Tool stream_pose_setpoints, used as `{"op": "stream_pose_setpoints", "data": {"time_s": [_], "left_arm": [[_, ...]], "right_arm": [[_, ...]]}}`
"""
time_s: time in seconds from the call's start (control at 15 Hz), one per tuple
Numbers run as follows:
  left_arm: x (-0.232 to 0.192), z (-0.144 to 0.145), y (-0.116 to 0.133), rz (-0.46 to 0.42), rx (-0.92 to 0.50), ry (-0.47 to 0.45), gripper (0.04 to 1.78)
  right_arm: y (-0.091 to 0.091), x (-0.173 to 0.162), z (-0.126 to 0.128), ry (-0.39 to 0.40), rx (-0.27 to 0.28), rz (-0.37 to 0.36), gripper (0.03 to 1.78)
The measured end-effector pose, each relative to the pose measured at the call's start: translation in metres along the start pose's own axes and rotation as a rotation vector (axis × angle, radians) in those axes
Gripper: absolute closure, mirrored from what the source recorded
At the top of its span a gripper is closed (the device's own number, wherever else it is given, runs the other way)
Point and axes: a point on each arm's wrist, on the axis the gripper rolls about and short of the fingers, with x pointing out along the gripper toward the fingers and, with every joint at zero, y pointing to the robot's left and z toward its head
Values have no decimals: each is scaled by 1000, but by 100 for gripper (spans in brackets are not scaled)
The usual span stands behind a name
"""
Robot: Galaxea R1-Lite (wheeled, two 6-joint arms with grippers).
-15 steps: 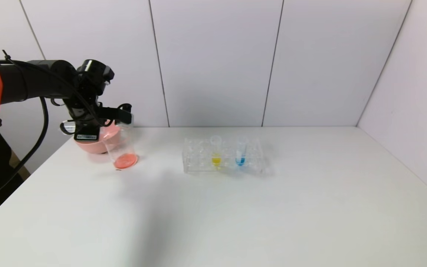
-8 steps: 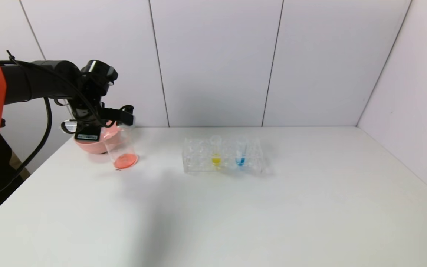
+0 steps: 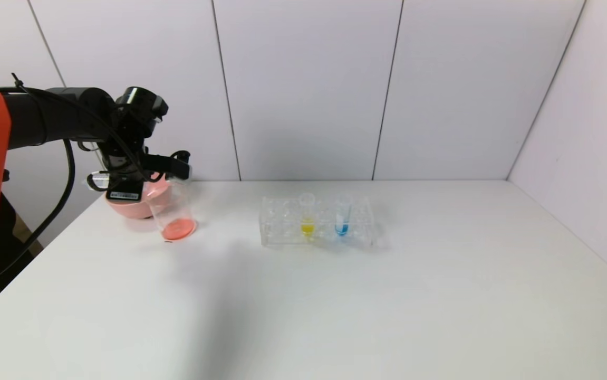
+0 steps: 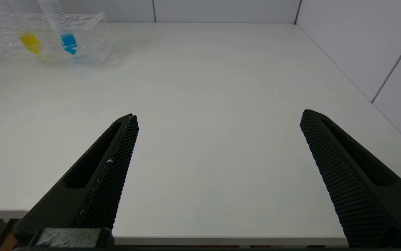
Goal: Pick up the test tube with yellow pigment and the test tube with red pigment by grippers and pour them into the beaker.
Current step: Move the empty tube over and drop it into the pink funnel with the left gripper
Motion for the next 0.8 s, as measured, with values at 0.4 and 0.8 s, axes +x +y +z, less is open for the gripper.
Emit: {"op": "stream_pose_setpoints", "data": {"time_s": [0.4, 0.8], "left_arm": [[0, 1, 0, 0, 1, -1, 137], [-5, -2, 1, 7, -16, -17, 137]], "right_arm": [[0, 0, 0, 0, 0, 0, 11], [0, 0, 0, 0, 0, 0, 11]]}}
